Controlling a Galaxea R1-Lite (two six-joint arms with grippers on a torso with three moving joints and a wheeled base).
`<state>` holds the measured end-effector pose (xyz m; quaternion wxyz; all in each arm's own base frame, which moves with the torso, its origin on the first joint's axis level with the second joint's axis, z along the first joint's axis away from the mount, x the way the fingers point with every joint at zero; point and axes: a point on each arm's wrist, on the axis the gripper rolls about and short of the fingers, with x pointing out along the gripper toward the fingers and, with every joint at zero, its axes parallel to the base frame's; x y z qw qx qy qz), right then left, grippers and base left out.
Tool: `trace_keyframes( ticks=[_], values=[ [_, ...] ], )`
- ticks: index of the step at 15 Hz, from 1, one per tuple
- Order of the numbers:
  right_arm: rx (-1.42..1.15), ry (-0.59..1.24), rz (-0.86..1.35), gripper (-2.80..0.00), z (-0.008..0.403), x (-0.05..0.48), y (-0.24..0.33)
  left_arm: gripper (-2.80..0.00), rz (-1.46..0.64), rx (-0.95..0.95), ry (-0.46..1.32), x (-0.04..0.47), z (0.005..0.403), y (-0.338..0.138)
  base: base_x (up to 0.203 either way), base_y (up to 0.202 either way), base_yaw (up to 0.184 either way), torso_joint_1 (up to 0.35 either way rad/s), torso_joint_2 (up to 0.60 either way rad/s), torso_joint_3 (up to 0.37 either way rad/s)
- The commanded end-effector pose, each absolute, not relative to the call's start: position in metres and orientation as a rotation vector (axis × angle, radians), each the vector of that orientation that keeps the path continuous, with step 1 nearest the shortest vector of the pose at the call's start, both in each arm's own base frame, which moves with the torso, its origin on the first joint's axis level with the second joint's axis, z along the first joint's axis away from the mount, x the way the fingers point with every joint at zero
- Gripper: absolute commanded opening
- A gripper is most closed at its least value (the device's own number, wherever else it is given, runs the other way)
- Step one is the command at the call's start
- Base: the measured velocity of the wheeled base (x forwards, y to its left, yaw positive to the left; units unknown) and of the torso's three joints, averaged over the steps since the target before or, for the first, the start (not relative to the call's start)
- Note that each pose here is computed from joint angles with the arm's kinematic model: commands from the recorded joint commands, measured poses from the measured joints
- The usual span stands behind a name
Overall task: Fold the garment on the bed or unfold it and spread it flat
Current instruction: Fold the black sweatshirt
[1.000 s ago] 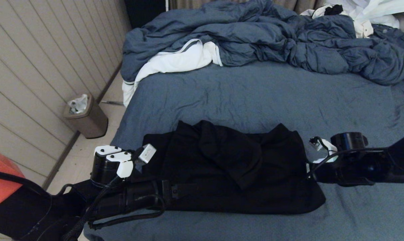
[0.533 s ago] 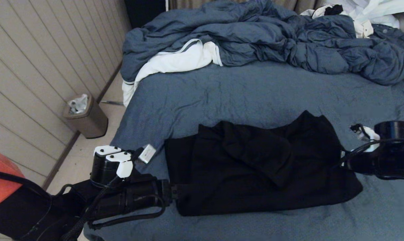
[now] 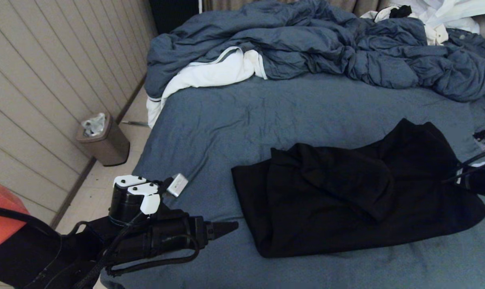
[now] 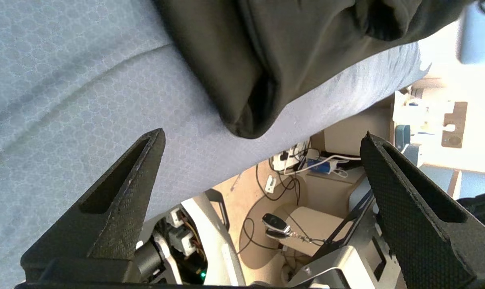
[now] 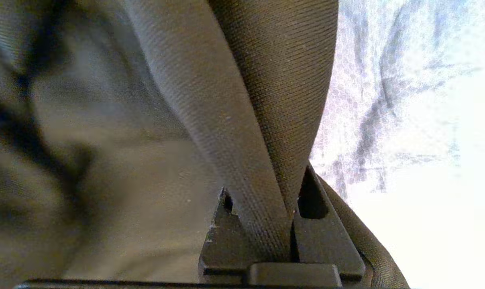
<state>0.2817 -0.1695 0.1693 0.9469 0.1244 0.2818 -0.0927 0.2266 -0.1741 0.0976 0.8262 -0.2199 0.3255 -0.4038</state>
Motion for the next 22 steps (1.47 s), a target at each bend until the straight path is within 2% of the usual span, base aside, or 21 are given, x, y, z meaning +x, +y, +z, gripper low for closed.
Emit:
trace_keyframes(
  ticks=[1, 8, 14, 18, 22],
  values=[
    [0.231, 0.54, -0.157, -2.8, 0.191, 0.28, -0.157, 0.0, -0.861, -0.472, 0.686, 0.227, 0.099, -0.174, 0.0, 0.0, 0.0, 0.0, 0.0, 0.0],
    [0.16, 0.555, 0.229, -2.8, 0.22, 0.302, -0.022, 0.0, -0.863, -0.472, 0.681, 0.226, 0.1, -0.174, 0.0, 0.0, 0.0, 0.0, 0.0, 0.0],
    [0.047, 0.564, 0.456, -2.8, 0.233, 0.317, 0.096, 0.0, -0.864, -0.47, 0.686, 0.226, 0.099, -0.175, 0.0, 0.0, 0.0, 0.0, 0.0, 0.0],
    [-0.036, 0.643, 0.624, -2.8, 0.208, 0.316, 0.171, 0.0, -0.863, -0.471, 0.682, 0.225, 0.1, -0.175, 0.0, 0.0, 0.0, 0.0, 0.0, 0.0],
    [-0.121, 0.704, 0.731, -2.8, 0.182, 0.305, 0.21, 0.0, -0.863, -0.47, 0.684, 0.226, 0.099, -0.175, 0.0, 0.0, 0.0, 0.0, 0.0, 0.0]
  ],
)
